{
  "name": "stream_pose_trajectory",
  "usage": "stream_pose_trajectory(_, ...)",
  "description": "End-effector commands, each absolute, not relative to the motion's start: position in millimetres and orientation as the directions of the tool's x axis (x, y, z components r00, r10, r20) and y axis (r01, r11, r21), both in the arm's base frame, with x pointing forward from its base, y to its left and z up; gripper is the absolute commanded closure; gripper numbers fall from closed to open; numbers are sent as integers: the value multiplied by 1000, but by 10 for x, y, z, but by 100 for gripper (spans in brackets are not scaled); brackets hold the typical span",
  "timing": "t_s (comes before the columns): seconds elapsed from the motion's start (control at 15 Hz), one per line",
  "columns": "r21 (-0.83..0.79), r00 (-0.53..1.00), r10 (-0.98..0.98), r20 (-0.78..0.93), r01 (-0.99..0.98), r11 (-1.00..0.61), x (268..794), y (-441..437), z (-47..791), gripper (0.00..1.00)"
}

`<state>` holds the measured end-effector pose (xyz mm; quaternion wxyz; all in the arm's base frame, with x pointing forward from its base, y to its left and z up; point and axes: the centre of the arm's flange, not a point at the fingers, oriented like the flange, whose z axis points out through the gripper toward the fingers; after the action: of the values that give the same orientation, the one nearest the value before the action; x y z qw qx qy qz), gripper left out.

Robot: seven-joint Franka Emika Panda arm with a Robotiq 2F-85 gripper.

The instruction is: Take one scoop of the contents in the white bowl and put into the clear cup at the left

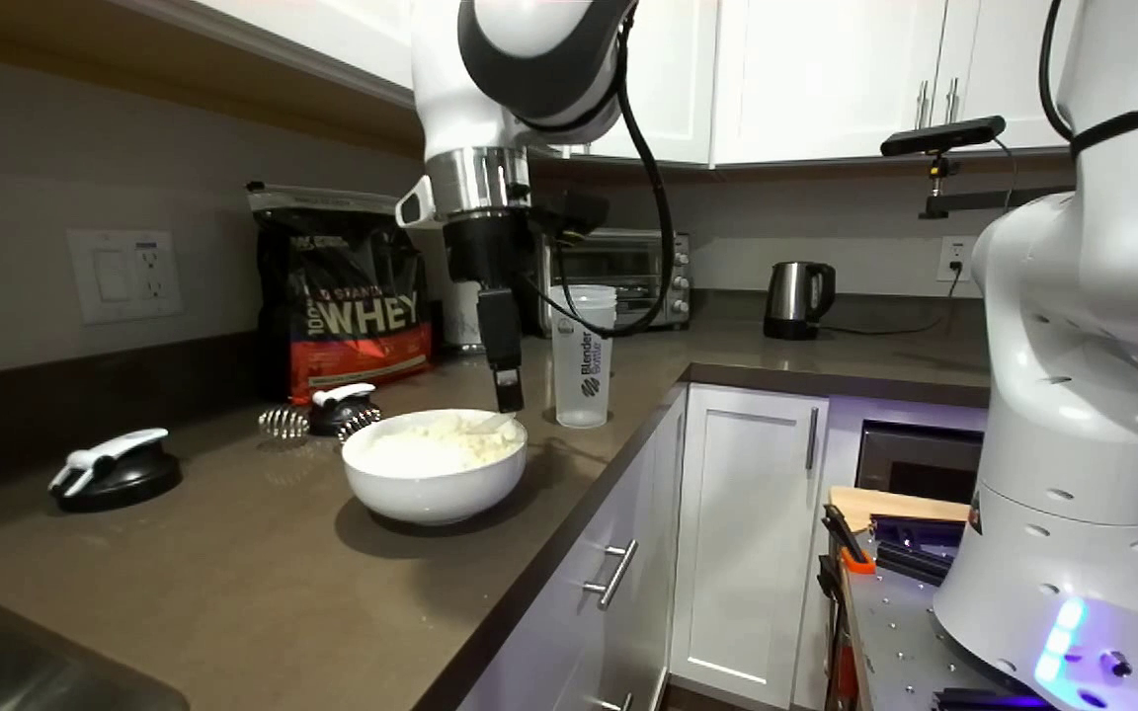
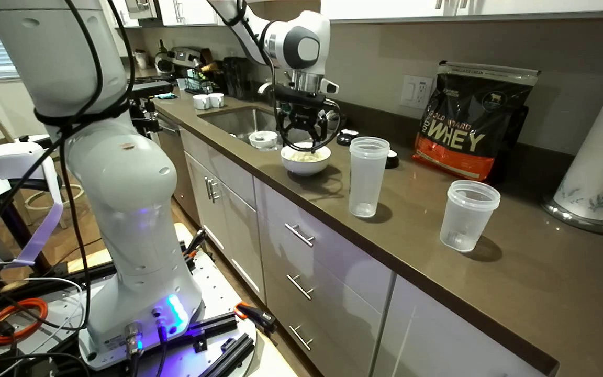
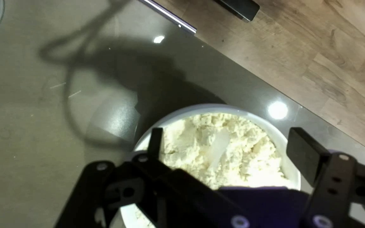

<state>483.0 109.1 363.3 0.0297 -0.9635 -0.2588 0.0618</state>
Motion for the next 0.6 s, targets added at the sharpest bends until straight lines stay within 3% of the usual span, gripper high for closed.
stream_pose_trajectory(0.0, -64, 844, 525, -111, 521, -851, 4969, 1053, 3549, 0)
stream_pose_trajectory(0.13, -63, 841, 528, -121, 524, -849, 4993, 1050, 3529, 0)
stream_pose_trajectory(0.2, -61, 839, 530, -123, 526, -848, 5003, 1047, 3522, 25)
stream_pose_trajectory(0.27, -58, 839, 530, -126, 527, -848, 5014, 1044, 3520, 26)
stream_pose_trajectory(0.47, -50, 839, 528, -130, 527, -849, 5043, 1027, 3516, 45)
stream_pose_trajectory(0.53, -48, 840, 527, -130, 525, -850, 5051, 1023, 3518, 46)
